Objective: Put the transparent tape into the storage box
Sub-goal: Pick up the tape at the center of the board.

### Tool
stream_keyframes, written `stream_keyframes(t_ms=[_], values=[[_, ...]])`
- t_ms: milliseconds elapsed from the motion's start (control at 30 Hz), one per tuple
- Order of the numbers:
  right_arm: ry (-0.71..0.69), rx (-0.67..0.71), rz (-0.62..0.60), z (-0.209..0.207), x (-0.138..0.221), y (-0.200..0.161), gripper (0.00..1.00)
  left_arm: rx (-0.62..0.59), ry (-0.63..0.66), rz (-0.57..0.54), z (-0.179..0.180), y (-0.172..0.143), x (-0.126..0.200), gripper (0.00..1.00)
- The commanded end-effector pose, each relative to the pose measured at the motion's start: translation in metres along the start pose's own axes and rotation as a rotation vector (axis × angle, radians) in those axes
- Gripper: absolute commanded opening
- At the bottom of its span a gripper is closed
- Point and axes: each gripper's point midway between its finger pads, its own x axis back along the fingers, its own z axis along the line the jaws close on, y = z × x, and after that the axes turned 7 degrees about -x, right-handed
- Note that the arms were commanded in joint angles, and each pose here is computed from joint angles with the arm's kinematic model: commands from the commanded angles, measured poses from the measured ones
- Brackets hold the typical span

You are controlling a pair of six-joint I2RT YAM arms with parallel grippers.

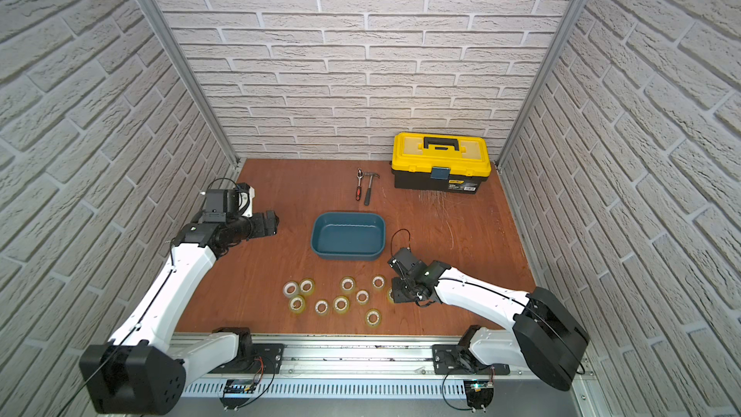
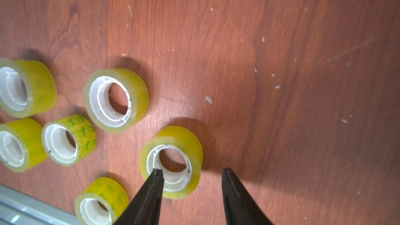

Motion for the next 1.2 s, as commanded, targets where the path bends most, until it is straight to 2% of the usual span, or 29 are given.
stream_keyframes(t_ms=[0,400,667,867,1167], values=[[-0.043,0.011,-0.018,0.002,-0.001,0.006,0.48,-0.014,-0.015,-0.037,-0.004,0.006,0.006,0.98],[-0.123,0.035,0.019,-0.003,-0.015,-0.007,0.38,-0.017,-0.024,-0.041,-0.005,0.007,0.007,0.98],[-0.139,0.053,0.03,-0.002,-0.018,-0.009,0.18,-0.016,-0.03,-0.034,-0.006,0.006,0.006,0.98],[-0.135,0.077,-0.035,0.0,0.007,0.003,0.07,-0.017,-0.023,-0.034,-0.005,0.006,0.005,0.98],[0.031,0.095,-0.272,0.021,0.077,0.04,0.03,-0.027,-0.018,-0.008,-0.005,0.003,-0.002,0.98]])
